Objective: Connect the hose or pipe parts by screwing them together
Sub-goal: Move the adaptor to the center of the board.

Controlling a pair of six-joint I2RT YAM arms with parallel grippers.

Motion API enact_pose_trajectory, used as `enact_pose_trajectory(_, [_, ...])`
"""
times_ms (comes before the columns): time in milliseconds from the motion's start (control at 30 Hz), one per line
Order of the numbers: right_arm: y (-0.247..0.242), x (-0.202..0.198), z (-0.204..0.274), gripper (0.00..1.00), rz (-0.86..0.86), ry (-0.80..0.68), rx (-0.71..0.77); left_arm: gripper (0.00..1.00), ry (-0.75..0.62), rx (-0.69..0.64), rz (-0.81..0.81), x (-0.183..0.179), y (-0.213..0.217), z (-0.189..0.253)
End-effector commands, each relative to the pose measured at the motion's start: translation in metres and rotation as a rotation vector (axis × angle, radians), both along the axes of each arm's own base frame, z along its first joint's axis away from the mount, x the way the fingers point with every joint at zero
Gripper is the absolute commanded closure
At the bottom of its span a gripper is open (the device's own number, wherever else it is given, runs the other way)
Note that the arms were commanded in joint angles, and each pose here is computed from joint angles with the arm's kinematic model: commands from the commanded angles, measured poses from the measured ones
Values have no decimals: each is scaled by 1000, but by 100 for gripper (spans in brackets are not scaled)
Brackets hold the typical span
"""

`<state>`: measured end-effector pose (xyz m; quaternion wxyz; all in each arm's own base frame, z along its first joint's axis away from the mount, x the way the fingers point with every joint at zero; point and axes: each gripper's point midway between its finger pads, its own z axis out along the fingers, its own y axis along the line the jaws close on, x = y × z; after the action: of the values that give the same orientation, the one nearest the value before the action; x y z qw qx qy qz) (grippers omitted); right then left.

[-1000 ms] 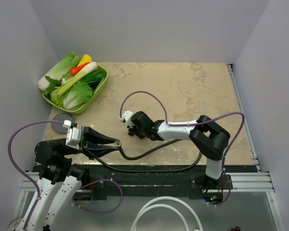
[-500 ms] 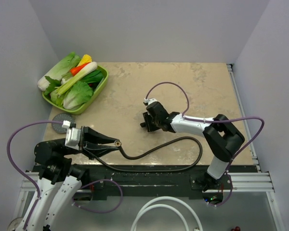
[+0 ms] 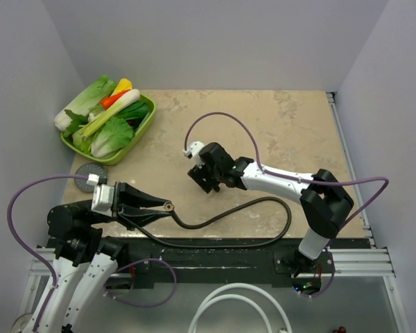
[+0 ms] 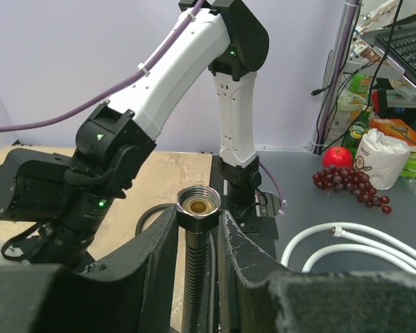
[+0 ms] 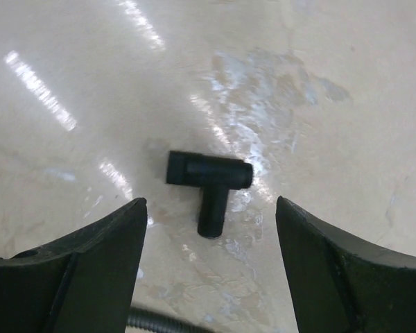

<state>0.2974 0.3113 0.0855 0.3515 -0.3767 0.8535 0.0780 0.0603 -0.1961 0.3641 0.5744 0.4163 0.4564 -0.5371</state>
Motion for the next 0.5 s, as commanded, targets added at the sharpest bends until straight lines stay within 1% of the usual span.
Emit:
enact_pose_trajectory(0, [12, -11, 33, 23, 465, -175, -151, 100, -32, -31, 10, -4, 2, 19])
enact_pose_trajectory(67, [12, -22, 27, 22, 554, -173, -192, 100, -34, -31, 13, -3, 2, 20])
enact_pose_trajectory(100, [11, -20, 24, 22, 583, -186, -220, 100, -33, -31, 14, -3, 3, 20])
enact_pose_trajectory(300, [10, -11, 9, 20, 662, -208, -322, 100, -39, -29, 19, -3, 3, 23])
enact_pose_trajectory(367, [9, -9, -4, 20, 689, -191, -361, 100, -40, -29, 19, -4, 3, 23])
enact_pose_trajectory(467, [15, -10, -16, 21, 732, -164, -376, 100, -39, -26, 19, -4, 3, 22])
